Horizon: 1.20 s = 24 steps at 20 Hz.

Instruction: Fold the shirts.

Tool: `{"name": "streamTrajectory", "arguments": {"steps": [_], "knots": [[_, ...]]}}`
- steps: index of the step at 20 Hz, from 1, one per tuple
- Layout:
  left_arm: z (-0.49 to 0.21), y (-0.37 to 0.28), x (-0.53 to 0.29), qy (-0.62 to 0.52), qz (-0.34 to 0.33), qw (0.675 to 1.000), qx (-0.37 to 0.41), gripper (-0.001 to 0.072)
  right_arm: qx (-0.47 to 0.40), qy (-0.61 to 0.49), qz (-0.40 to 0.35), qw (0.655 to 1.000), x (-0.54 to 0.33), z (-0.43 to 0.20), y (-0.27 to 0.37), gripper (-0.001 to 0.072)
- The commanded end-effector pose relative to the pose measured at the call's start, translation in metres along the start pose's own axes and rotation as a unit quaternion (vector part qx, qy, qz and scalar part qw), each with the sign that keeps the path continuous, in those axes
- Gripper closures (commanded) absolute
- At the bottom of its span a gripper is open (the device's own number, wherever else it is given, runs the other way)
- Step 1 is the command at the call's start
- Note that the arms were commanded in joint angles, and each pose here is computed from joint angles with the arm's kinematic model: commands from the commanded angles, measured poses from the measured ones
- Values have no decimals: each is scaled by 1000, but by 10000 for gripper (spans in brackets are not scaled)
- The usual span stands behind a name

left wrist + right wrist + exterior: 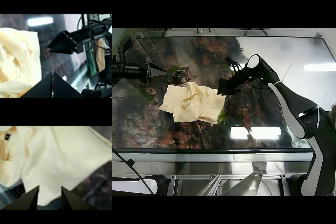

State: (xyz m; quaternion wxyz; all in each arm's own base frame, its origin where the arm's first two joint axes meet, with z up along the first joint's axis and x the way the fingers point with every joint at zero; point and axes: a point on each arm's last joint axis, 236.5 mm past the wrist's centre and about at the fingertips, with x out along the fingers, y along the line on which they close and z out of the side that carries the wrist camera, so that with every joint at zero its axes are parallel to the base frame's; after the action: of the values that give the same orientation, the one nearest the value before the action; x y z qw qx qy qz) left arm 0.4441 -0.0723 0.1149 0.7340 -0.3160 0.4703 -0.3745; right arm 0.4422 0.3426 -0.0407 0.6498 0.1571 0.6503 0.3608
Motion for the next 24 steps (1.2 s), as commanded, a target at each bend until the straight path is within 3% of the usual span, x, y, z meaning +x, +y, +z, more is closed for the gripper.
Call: {"name": "streamTrajectory", "arguments": {"steps": [1, 2, 4, 11, 12, 13, 14, 16, 18, 20, 22, 24], "knots": [[-1, 0, 0, 1, -1, 1000, 1, 690, 85, 44, -61, 994, -2, -26, -51, 233], [-1, 1, 0, 1, -1, 1000, 1, 690, 98, 42, -61, 992, 6, -28, -55, 190], [-1, 0, 0, 1, -1, 1000, 1, 690, 116, 37, -58, 991, 21, -30, -59, 190], [0, 1, 0, 0, -1, 1000, 2, 690, 124, 18, 104, 987, 101, -22, 20, 196], [0, 1, 0, 0, 0, 1000, 2, 690, 117, 17, 135, 984, 107, -22, 34, 334], [0, 1, 0, 0, 0, 1000, 2, 690, 104, 12, 165, 981, 108, -20, 48, 583], [0, 1, 0, 1, -1, 1000, 2, 690, 93, 8, 178, 980, 104, -19, 57, 689], [-1, 0, 0, 2, -1, 1000, 1, 690, 70, 14, 183, 980, 84, -21, 66, 694], [-2, 0, 0, 4, -2, 1000, 1, 690, 39, 41, 161, 985, 39, -32, 63, 694], [-6, -3, 0, 14, -7, 1000, 1, 690, 24, 40, 82, 996, -27, -37, 38, 694], [-8, -3, 0, 16, -9, 1000, 1, 690, 32, -30, -12, 999, -123, -29, 12, 694], [-7, -3, 0, 15, -8, 1000, 1, 690, 103, -149, -133, 974, -243, -22, -42, 695]]}}
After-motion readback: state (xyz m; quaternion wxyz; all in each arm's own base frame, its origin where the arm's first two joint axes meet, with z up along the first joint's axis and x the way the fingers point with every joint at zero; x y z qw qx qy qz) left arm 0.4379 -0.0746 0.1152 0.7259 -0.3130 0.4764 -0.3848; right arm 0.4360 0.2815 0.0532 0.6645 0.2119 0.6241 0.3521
